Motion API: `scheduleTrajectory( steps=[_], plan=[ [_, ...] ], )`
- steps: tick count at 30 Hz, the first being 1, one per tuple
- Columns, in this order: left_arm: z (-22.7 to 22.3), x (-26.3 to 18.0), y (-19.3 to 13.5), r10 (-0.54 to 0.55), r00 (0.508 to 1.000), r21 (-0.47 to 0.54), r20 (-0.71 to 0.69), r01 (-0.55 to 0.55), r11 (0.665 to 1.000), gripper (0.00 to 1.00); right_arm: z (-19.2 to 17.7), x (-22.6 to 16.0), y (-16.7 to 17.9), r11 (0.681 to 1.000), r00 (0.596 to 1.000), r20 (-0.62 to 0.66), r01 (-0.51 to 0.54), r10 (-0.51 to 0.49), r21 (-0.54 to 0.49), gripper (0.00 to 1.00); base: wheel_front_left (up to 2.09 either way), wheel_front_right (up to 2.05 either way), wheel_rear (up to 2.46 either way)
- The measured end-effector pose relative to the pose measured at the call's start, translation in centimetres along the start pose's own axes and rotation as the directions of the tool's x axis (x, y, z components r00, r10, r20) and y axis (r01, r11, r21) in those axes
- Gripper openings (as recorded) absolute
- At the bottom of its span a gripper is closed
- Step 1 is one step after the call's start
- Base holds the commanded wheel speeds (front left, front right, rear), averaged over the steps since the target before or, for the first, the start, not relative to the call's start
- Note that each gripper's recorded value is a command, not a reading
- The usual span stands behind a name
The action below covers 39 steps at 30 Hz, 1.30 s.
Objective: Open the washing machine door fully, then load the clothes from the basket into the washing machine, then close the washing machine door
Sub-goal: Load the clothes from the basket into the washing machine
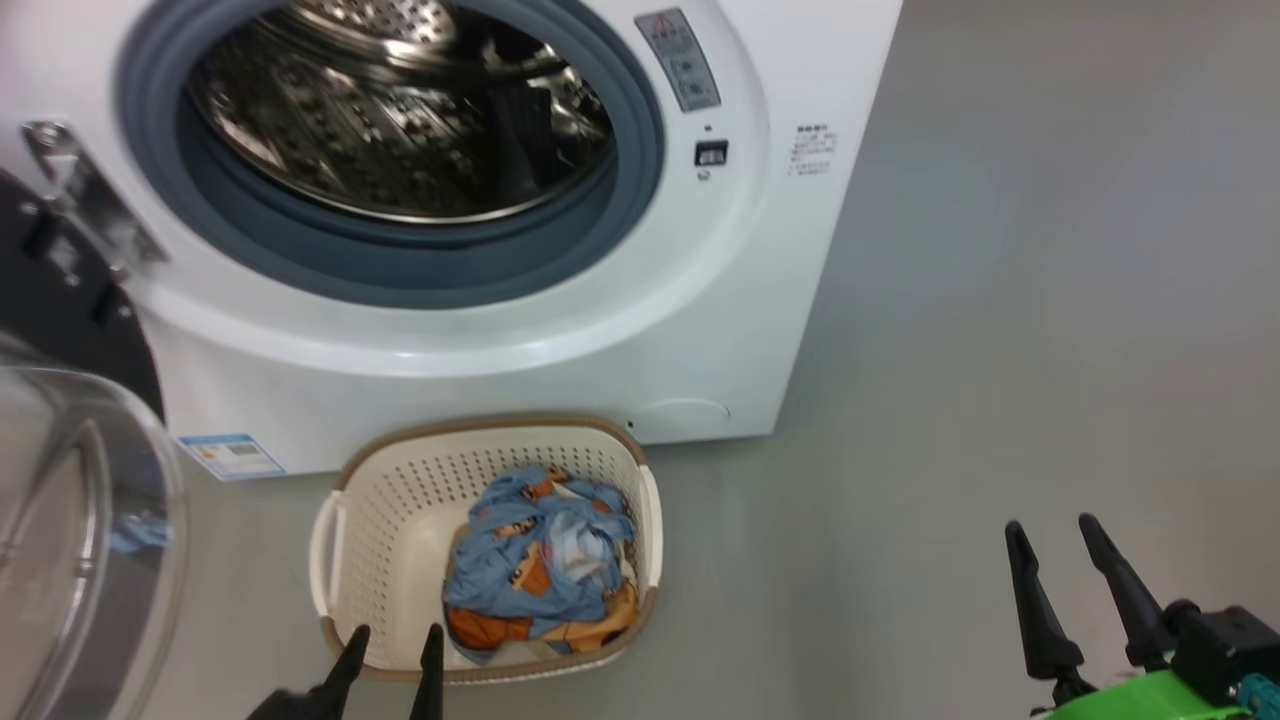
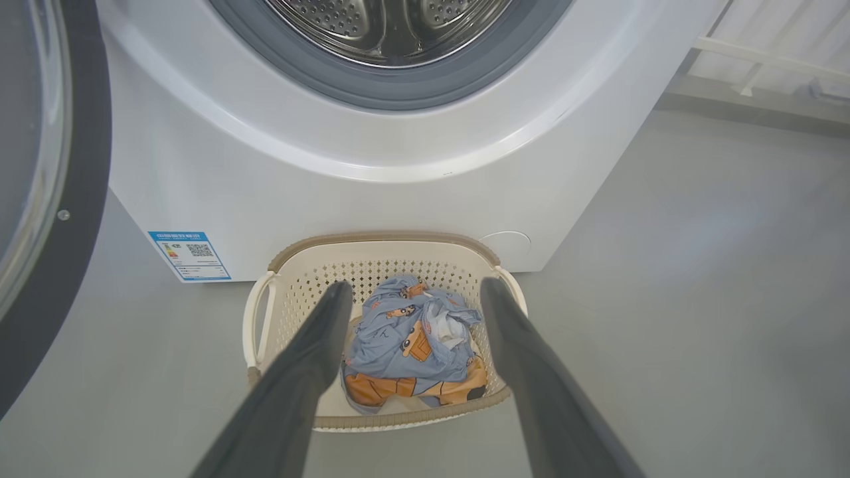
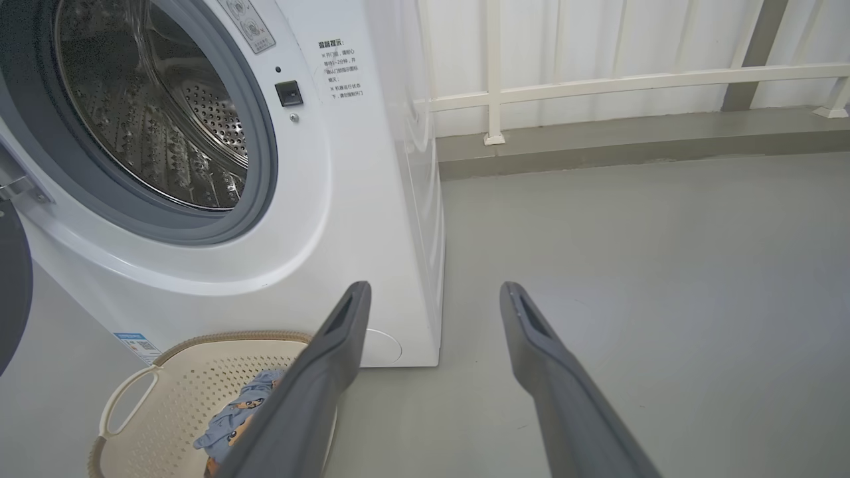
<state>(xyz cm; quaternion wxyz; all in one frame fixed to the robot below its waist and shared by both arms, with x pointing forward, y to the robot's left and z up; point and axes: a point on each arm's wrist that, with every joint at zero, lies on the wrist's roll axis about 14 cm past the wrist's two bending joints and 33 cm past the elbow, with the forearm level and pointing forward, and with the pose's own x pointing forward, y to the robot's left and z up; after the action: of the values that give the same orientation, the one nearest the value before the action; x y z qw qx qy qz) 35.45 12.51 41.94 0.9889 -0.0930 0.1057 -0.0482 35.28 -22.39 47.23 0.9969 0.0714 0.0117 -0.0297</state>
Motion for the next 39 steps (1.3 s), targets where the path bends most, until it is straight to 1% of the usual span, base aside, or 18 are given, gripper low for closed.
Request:
scheduleTrajectory(
  steps=[6,11,15,20,24,28,30,33,39],
  plan=[
    [-2.7,3.1,-1.3,-0.057,0.993,0.006,-0.106,0.058,0.998,1.00,-0.3,1.5,-0.5,1.000,1.000,-0.006,0.022,-0.022,0.007,1.00,0.00,0.00,0.00],
    [-5.5,6.1,-2.1,-0.094,0.972,0.008,-0.215,0.098,0.995,1.00,-0.7,3.7,0.0,1.000,1.000,-0.008,0.012,-0.012,0.009,1.00,0.00,0.00,0.00],
    [-8.0,8.6,-2.5,-0.124,0.948,0.014,-0.294,0.134,0.991,1.00,-1.3,5.4,0.2,1.000,1.000,-0.015,0.010,-0.010,0.022,1.00,0.00,0.00,0.00],
    [-11.1,11.6,-1.8,-0.126,0.917,0.040,-0.378,0.152,0.988,1.00,-2.7,7.1,0.2,1.000,0.999,-0.041,0.011,-0.011,0.015,1.00,0.00,0.00,0.00],
    [-13.6,13.8,-1.3,-0.128,0.891,0.067,-0.436,0.174,0.983,1.00,-3.9,8.2,-0.5,1.000,0.997,-0.065,0.028,-0.028,0.000,1.00,0.00,0.00,0.00],
    [-16.5,15.3,-1.2,-0.127,0.857,0.077,-0.499,0.191,0.979,1.00,-5.2,8.8,-1.5,0.999,0.994,-0.093,0.051,-0.052,-0.013,1.00,0.00,0.00,0.00],
    [-18.5,16.2,-1.4,-0.131,0.829,0.076,-0.544,0.204,0.976,1.00,-6.1,9.0,-2.1,0.997,0.991,-0.113,0.066,-0.068,-0.027,1.00,0.00,0.00,0.00],
    [-20.3,17.0,-1.2,-0.125,0.803,0.077,-0.583,0.208,0.975,1.00,-6.9,9.3,-2.5,0.997,0.988,-0.132,0.072,-0.077,-0.039,1.00,0.00,0.00,0.00],
    [-23.0,18.6,-1.0,-0.109,0.769,0.080,-0.630,0.204,0.976,1.00,-8.3,9.5,-3.0,0.995,0.982,-0.163,0.087,-0.092,-0.040,1.00,0.00,0.00,0.00]
  ],
)
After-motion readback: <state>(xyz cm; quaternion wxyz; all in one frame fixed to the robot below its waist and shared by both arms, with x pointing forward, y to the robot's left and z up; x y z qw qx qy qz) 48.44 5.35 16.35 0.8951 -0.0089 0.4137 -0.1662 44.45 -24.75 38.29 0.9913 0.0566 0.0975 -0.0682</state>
